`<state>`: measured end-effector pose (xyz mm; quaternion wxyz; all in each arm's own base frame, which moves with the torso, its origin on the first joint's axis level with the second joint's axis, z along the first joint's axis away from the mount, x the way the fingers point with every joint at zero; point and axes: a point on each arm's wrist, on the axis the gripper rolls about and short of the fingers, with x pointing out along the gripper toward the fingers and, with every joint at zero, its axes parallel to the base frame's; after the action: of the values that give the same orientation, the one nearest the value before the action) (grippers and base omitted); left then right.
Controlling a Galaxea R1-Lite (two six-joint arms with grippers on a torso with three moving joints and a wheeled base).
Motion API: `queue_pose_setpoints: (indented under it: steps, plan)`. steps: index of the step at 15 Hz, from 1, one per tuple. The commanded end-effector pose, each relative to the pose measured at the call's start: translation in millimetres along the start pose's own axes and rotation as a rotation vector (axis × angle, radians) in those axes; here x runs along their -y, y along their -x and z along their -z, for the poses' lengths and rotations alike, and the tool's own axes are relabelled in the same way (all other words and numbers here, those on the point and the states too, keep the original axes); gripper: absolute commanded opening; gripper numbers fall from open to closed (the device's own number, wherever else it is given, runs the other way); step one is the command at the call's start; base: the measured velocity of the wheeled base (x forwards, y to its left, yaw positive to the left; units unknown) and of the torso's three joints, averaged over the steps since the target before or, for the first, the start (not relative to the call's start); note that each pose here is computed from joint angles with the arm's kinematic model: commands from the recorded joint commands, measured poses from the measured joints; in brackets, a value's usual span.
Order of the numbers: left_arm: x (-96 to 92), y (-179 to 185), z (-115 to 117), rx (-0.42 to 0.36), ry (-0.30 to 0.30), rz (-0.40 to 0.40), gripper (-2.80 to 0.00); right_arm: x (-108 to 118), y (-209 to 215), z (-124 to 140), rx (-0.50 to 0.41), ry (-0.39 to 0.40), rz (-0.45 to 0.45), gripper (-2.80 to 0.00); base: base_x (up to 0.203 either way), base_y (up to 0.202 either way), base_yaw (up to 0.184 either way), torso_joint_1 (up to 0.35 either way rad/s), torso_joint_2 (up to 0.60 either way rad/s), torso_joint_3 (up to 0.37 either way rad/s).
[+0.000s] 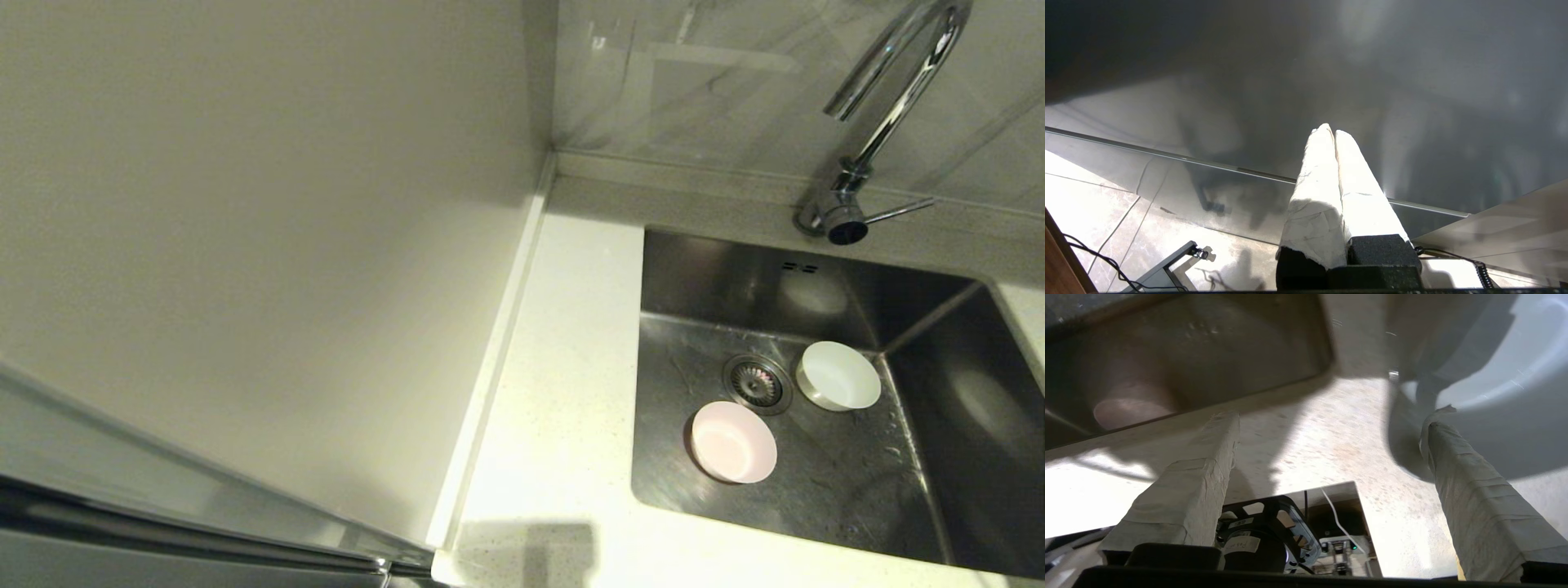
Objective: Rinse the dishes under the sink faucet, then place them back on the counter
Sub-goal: Put a bowl into the sink
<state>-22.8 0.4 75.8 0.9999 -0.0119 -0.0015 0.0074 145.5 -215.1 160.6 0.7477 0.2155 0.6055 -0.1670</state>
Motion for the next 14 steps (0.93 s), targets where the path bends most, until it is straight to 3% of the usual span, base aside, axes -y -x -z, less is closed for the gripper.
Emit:
queue_pose_setpoints:
  steps: [1, 8, 9, 14]
  plan:
    - [0.0, 0, 0, 0.003, 0.001, 0.000, -2.80, -8, -2, -5, 0.005, 0.040, -0.005, 0.00, 0.000, 0.000, 0.000, 0.000, 0.00, 0.000]
    - [0.0, 0, 0, 0.003, 0.001, -0.002, -2.80, -6, -8, -16, 0.042, 0.059, 0.015, 0.00, 0.000, 0.000, 0.000, 0.000, 0.00, 0.000]
    - [0.0, 0, 0, 0.003, 0.001, 0.000, -2.80, -6, -8, -17, 0.042, 0.059, 0.015, -2.80, 0.000, 0.000, 0.000, 0.000, 0.00, 0.000]
    - [0.0, 0, 0, 0.003, 0.001, 0.000, -2.80, -5, -9, -18, 0.040, 0.060, 0.016, -2.80, 0.000, 0.000, 0.000, 0.000, 0.00, 0.000]
